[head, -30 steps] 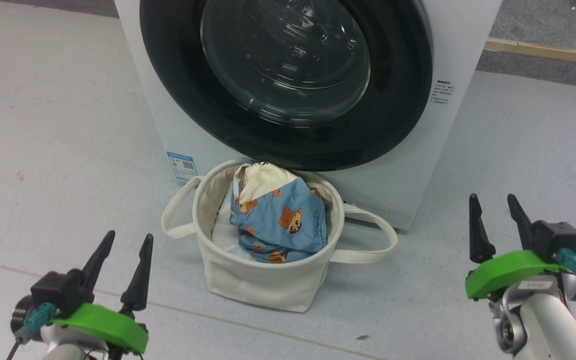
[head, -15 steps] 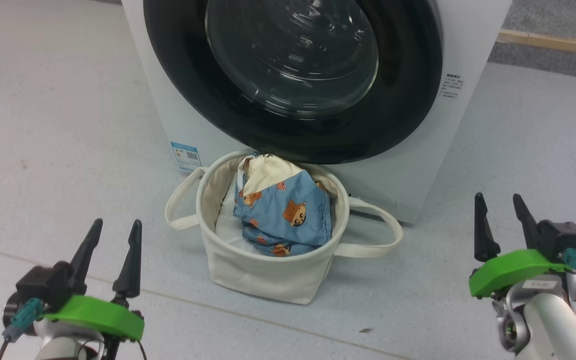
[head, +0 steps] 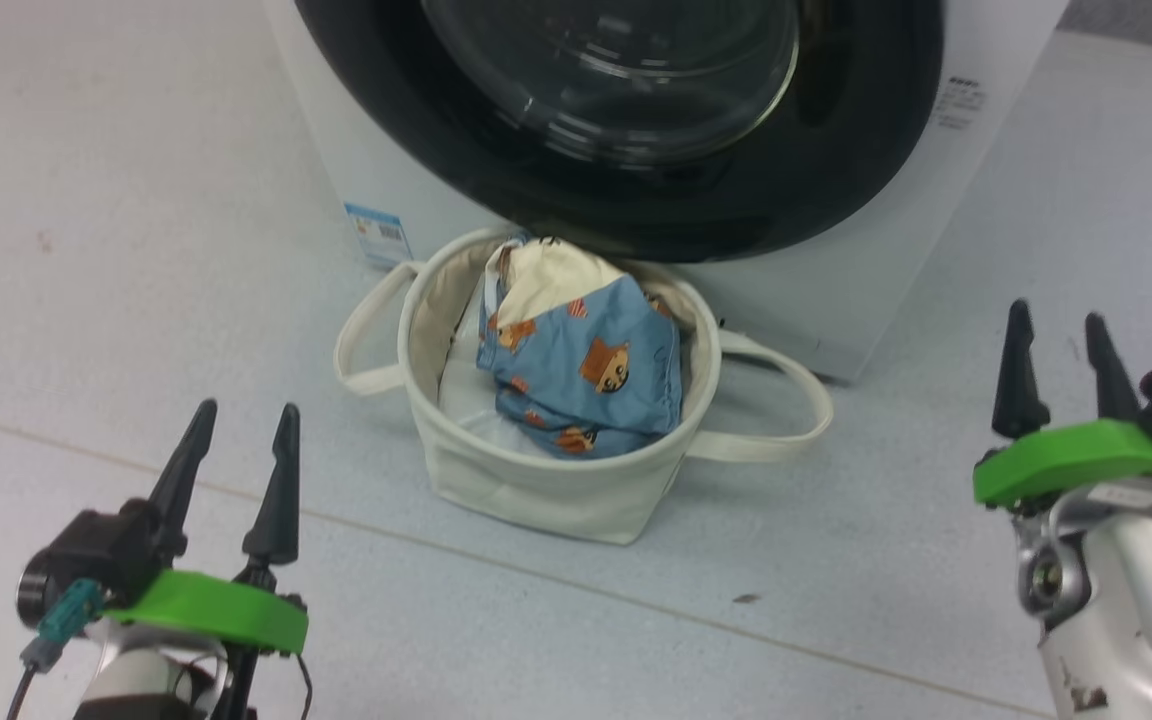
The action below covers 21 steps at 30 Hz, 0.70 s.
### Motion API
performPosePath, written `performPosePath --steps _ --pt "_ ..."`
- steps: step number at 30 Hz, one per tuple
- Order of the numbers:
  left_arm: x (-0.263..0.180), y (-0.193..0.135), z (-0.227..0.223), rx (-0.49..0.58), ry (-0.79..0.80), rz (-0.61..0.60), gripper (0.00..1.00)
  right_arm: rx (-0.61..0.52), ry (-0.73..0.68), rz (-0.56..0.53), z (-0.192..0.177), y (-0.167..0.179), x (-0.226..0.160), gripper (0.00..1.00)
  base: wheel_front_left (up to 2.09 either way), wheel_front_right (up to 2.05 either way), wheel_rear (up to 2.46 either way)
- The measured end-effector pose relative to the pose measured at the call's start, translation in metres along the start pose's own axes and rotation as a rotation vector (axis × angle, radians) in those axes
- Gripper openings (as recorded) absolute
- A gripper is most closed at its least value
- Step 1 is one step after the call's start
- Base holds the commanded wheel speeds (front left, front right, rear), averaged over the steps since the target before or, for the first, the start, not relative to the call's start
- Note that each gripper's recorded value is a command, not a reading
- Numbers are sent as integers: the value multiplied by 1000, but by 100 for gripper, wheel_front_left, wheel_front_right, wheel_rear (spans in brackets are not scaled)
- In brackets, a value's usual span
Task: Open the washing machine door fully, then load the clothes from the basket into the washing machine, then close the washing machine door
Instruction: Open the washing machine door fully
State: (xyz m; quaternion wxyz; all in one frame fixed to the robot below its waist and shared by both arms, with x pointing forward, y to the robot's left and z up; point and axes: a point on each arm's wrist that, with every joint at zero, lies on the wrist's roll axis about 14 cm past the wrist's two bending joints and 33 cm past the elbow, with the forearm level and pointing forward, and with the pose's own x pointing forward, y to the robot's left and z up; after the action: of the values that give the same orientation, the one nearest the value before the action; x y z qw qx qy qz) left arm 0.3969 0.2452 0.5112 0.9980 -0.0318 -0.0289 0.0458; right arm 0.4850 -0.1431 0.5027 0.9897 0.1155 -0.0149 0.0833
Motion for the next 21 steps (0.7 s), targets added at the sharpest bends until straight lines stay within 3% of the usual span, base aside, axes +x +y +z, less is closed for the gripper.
performPosePath --steps 2,3,4,11,15,21 --pt "6 -2 0 -2 -4 -6 100 19 -7 -6 0 -2 10 96 0 0 0" --pt "9 -3 1 -4 -9 -10 100 36 -13 -8 0 -2 16 82 0 0 0" --pt "12 -3 2 -4 -13 -9 100 47 -18 -9 0 -2 22 3 0 0 0" --pt "22 1 -11 6 16 -6 100 250 -75 -57 6 -14 59 0 0 0 0" --pt "33 1 -13 24 7 -10 100 466 -130 -89 16 -28 92 0 0 0 0" --pt "45 8 -19 49 7 6 100 660 -118 -88 15 -39 127 0 0 0 0"
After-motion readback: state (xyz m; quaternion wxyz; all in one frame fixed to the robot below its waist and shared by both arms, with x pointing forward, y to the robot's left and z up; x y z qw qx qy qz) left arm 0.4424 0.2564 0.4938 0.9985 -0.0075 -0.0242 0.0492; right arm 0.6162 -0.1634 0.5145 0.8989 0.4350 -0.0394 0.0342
